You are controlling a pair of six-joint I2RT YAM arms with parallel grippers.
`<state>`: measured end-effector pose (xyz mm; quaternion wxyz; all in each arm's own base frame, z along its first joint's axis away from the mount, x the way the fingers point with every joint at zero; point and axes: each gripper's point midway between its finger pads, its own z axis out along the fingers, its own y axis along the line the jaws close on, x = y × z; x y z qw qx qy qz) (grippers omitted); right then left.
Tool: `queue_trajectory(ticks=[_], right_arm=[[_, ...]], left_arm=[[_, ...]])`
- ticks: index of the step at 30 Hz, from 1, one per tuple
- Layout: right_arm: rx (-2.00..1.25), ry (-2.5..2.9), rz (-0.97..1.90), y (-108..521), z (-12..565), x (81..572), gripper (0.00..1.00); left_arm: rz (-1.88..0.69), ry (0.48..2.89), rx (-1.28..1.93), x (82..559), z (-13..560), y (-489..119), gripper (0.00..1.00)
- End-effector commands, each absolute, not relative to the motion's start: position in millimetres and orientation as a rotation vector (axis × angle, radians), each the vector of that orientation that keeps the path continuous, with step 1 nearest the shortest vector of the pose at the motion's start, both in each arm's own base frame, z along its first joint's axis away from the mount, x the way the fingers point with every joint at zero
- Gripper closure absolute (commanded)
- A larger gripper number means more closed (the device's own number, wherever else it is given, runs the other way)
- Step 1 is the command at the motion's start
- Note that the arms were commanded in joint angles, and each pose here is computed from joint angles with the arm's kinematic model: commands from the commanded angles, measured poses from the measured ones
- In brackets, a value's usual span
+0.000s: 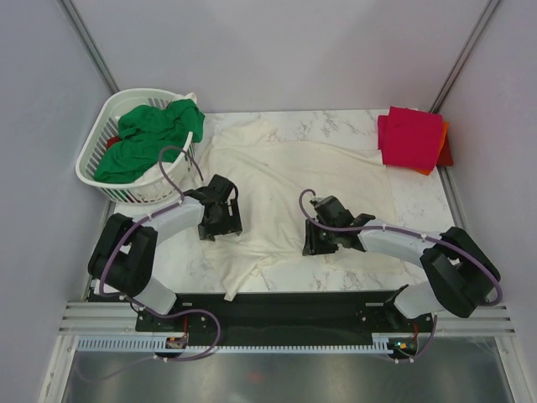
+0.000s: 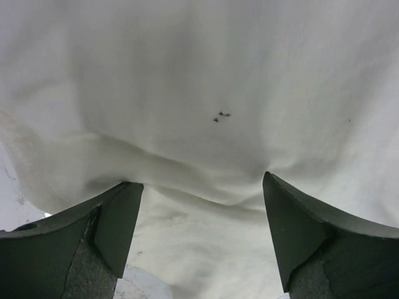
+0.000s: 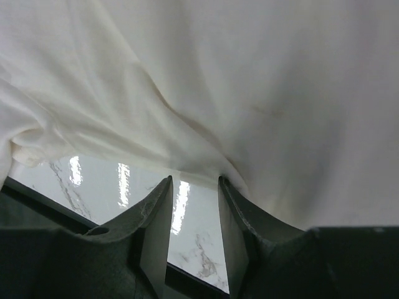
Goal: Fold and stack the t-shirts
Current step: Flatten the tshirt out
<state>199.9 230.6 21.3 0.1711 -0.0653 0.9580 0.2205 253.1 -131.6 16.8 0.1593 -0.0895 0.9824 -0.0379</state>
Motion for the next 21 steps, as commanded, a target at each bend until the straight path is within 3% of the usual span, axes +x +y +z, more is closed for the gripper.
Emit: queue_trajectory(ticks=[1,8,12,16,21], right_arm=[[-0.204,2.774,0.515,198.2,16.3,188.1,0.57],[-0.264,2.752,0.585,207.2,32.3,192.3,0.48],[-0.349,2.636,0.683,234.4,74.0,197.2,0.30],[-0.393,2.571,0.783,271.5,113.6,187.0,0.32],[-0.497,2.604,0.804,318.1,96.7,144.1,0.37]], left_arm=[[0.010,2.786,-0.281,268.1,2.7,-113.7,0.14],[-0.086,2.748,-0.230,289.6,22.6,-130.9,0.17],[-0.193,2.707,-0.196,298.4,51.3,-145.4,0.15],[-0.272,2.699,-0.162,294.2,79.7,-154.6,0.11],[-0.278,2.598,-0.138,295.5,130.4,-148.0,0.06]])
